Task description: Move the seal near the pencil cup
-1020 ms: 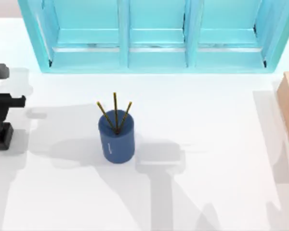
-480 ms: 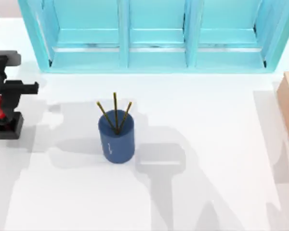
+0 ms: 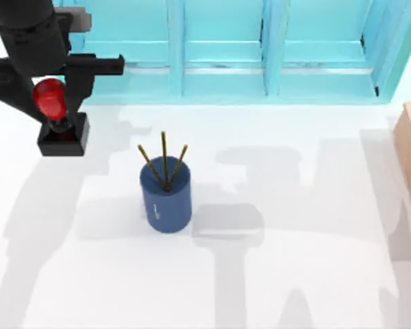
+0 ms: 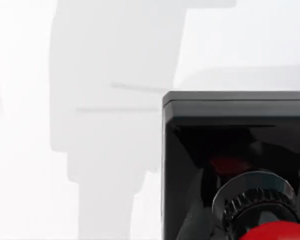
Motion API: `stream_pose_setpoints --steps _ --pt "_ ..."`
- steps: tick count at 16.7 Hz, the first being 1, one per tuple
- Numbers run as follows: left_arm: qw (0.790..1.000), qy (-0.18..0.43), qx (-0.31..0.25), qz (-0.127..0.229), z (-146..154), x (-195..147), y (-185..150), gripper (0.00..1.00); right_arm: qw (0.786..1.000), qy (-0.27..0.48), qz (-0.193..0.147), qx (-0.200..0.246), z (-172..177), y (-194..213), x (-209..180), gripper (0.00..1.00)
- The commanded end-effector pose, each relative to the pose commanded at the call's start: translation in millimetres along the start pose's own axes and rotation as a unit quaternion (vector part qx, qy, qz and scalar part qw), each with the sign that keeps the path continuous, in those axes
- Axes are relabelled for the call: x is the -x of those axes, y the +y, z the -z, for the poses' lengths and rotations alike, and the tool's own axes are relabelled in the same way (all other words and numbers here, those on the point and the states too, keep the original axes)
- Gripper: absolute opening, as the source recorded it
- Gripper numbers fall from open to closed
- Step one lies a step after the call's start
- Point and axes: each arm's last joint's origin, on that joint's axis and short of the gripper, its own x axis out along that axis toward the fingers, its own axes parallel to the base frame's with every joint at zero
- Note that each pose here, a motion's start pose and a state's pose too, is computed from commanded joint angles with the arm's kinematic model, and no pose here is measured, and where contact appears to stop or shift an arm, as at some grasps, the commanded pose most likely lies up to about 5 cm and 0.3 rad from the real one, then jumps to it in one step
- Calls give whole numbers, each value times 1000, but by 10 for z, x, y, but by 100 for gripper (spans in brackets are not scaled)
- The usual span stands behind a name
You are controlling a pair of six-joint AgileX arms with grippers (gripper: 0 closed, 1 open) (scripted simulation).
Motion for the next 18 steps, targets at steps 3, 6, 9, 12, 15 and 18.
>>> stream_pose_setpoints --steps 3,6,9,12,15,18 --pt "1000 -3 0 1 48 97 -90 0 1000 0 0 0 0 0 0 100" --pt "1000 -2 1 1 37 81 -77 0 1000 0 0 0 0 0 0 100" --pt "1000 -3 5 1 113 98 -131 0 1000 0 0 0 0 0 0 100" --pt "1000 0 3 0 289 109 -277 0 1000 0 0 0 0 0 0 100" --pt "1000 -3 2 1 429 137 -372 0 1000 0 0 0 0 0 0 100" --pt "1000 -4 2 1 434 138 -374 0 1000 0 0 0 0 0 0 100"
